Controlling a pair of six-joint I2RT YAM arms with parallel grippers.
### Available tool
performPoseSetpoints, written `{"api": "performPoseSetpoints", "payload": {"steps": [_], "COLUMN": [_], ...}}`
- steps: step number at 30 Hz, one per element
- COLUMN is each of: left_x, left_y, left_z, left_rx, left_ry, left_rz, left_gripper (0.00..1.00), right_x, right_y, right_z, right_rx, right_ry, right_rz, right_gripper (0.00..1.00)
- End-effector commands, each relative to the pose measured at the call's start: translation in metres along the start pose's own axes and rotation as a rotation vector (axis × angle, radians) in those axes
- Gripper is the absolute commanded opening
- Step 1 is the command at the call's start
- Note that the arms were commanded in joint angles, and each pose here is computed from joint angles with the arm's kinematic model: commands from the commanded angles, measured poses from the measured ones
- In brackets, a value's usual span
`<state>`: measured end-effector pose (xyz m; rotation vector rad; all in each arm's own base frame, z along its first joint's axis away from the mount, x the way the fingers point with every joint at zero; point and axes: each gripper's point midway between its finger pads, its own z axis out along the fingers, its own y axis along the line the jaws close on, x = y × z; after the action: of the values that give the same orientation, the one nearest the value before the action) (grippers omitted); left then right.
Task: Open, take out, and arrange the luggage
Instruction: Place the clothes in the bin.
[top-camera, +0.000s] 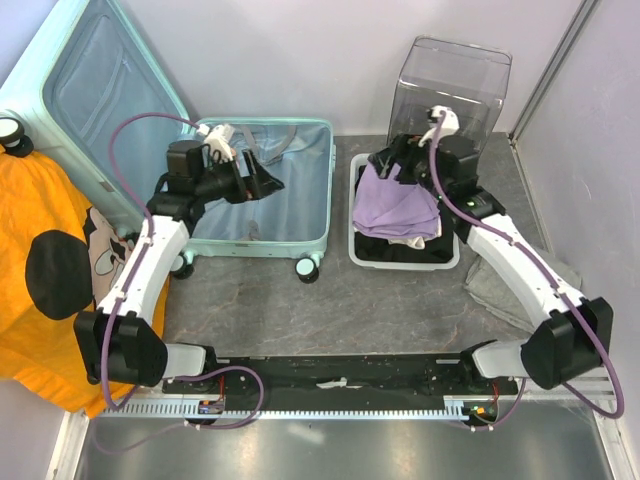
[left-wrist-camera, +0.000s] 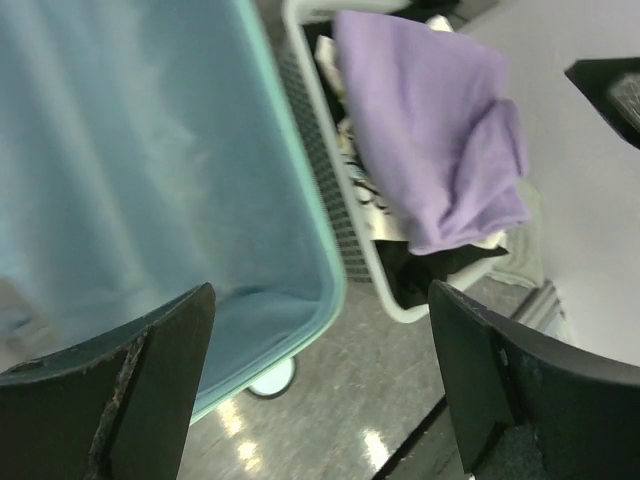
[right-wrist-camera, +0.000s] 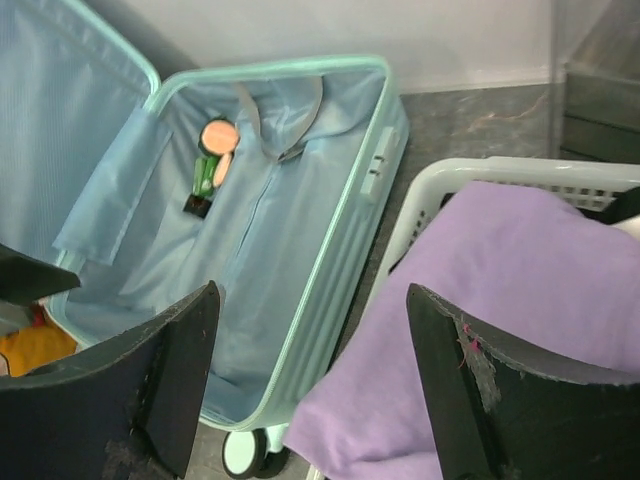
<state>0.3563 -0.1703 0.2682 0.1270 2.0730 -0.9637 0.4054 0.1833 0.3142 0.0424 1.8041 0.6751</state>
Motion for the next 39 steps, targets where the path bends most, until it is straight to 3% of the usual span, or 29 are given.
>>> {"api": "performPoseSetpoints", "payload": {"steps": [1, 8, 12, 16, 22, 28, 30, 31, 34, 39], "left_x": [-0.005, 0.002, 0.009, 0.011, 0.01, 0.011, 0.011, 0.012, 0.012, 0.011], "left_y": [0.004, 0.032, 0.045, 0.045, 0.048, 0.052, 0.053, 0.052, 0.053, 0.052], "left_z": [-0.031, -0.029, -0.026, -0.027, -0.032, -0.034, -0.033, -0.034, -0.033, -0.034], "left_rx": [-0.066, -0.12, -0.134, -0.132, -0.158, -0.185, -0.184, -0.181, -0.181, -0.182], "left_ry": [0.002, -0.018, -0.004, -0.004, -0.021, -0.028, -0.025, -0.024, -0.023, -0.027], "left_rz": [0.117, 0.103, 0.082, 0.081, 0.097, 0.101, 0.098, 0.098, 0.094, 0.098], "left_gripper": [0.94, 0.94, 0.94, 0.94, 0.94, 0.94, 0.94, 0.94, 0.94, 0.94], "right_x": [0.017, 0.11, 0.166, 0.178, 0.158, 0.099, 0.087, 0.085, 0.092, 0.148], "right_y": [-0.001, -0.068, -0.128, -0.164, -0.135, -0.075, -0.062, -0.058, -0.044, -0.053], "right_z": [0.018, 0.023, 0.007, -0.004, 0.007, -0.003, -0.013, -0.015, -0.022, -0.02], "right_rx": [0.028, 0.215, 0.36, 0.47, 0.356, 0.236, 0.224, 0.214, 0.174, 0.175], "right_ry": [0.059, 0.272, 0.4, 0.421, 0.41, 0.269, 0.227, 0.218, 0.223, 0.361], "right_rz": [-0.05, -0.013, 0.055, 0.021, 0.02, -0.041, -0.042, -0.038, -0.026, 0.0], "right_gripper": [0.82, 0.81, 0.85, 0.88, 0.88, 0.84, 0.8, 0.71, 0.58, 0.47]}}
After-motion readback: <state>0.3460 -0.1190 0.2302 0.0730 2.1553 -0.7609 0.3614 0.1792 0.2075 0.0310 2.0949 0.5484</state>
